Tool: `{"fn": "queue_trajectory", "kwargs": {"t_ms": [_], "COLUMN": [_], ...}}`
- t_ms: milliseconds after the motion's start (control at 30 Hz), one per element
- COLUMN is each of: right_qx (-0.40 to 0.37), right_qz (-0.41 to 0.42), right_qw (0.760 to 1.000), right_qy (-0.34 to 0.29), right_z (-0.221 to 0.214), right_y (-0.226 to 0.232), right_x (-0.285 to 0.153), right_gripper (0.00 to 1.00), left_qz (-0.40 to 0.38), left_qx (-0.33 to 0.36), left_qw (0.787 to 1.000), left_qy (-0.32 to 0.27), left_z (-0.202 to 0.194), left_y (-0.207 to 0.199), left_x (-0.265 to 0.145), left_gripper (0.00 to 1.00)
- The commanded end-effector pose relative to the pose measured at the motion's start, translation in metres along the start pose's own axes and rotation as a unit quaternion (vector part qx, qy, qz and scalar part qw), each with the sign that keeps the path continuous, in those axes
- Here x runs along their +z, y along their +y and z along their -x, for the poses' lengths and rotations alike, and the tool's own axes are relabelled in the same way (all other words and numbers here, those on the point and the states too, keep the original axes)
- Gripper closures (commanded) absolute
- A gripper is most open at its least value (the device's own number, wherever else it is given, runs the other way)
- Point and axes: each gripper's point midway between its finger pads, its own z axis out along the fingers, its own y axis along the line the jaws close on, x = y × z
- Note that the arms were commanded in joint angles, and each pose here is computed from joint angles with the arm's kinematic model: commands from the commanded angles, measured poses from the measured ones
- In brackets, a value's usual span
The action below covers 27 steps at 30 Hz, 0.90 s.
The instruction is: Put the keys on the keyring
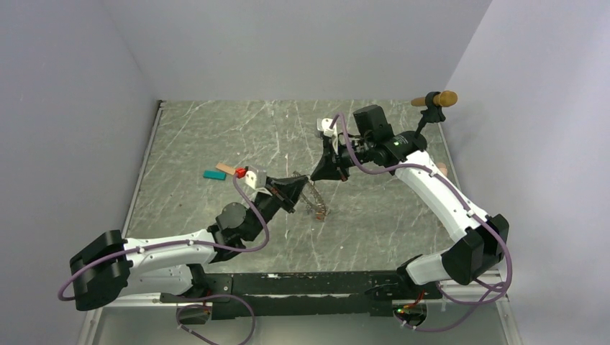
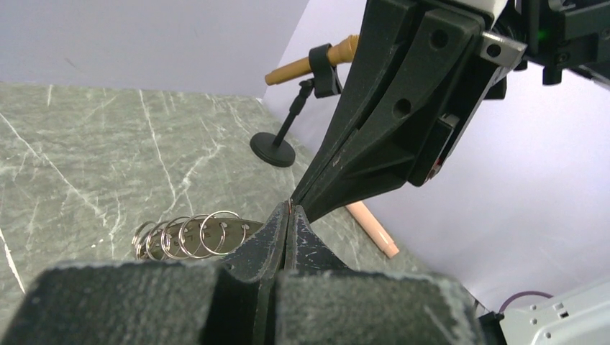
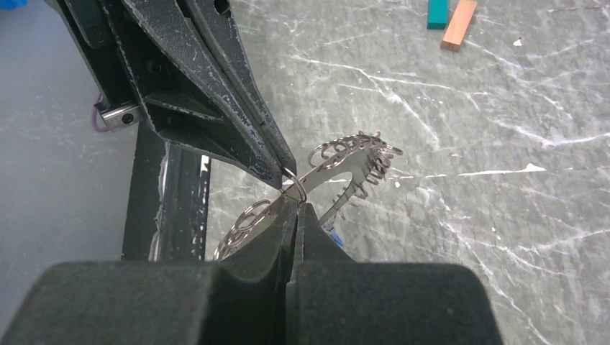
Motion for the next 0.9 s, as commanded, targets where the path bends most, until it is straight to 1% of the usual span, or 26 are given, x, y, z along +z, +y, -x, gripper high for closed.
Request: {"fn": "queue_trajectory", "kwargs": {"t_ms": [0, 100, 267, 367, 433, 500, 633, 733, 767, 800, 867], "right_qx": [-0.016, -0.021, -0.026, -0.031, -0.034, -0.04, -0.05, -0.058, -0.062, -0.066, -0.082], "right_qz": [-0.017, -0.021, -0.017, -0.016, -0.016, -0.016, -0.015, -0.009, -0.008, -0.003, 0.009], "right_qw": [1.0, 1.0, 1.0, 0.999, 0.999, 0.999, 0.999, 0.998, 0.998, 0.998, 0.996], "right_qy": [-0.01, -0.008, -0.002, 0.002, 0.005, 0.006, 0.011, 0.014, 0.015, 0.018, 0.021], "right_z": [0.009, 0.008, 0.006, 0.004, 0.003, 0.003, 0.002, 0.002, 0.002, 0.001, 0.0], "right_y": [0.001, 0.001, 0.001, 0.002, 0.002, 0.003, 0.004, 0.007, 0.008, 0.01, 0.016], "right_x": [-0.014, -0.016, -0.016, -0.016, -0.017, -0.018, -0.019, -0.02, -0.022, -0.022, -0.024], "right_gripper": [1.0, 1.0, 1.0, 1.0, 1.0, 1.0, 1.0, 1.0, 1.0, 1.0, 1.0], "left_qz": [-0.04, -0.032, -0.022, -0.024, -0.024, -0.024, -0.046, -0.092, -0.114, -0.14, -0.195], "left_qx": [-0.017, -0.018, -0.013, -0.013, -0.015, -0.015, 0.004, 0.046, 0.073, 0.106, 0.185], "left_qw": [0.999, 0.999, 0.999, 0.999, 0.999, 0.998, 0.996, 0.987, 0.981, 0.973, 0.946], "left_qy": [0.003, 0.017, 0.028, 0.038, 0.044, 0.05, 0.08, 0.123, 0.139, 0.152, 0.183], "left_z": [0.009, 0.002, 0.001, -0.001, -0.003, -0.004, -0.008, -0.014, -0.016, -0.017, -0.025], "left_y": [-0.019, -0.013, -0.005, -0.003, -0.001, 0.001, 0.002, 0.003, 0.003, 0.001, 0.001], "left_x": [0.0, -0.006, -0.01, -0.011, -0.012, -0.013, -0.017, -0.02, -0.023, -0.025, -0.033], "left_gripper": [0.99, 0.92, 0.85, 0.84, 0.8, 0.72, 0.52, 0.41, 0.38, 0.36, 0.34]}}
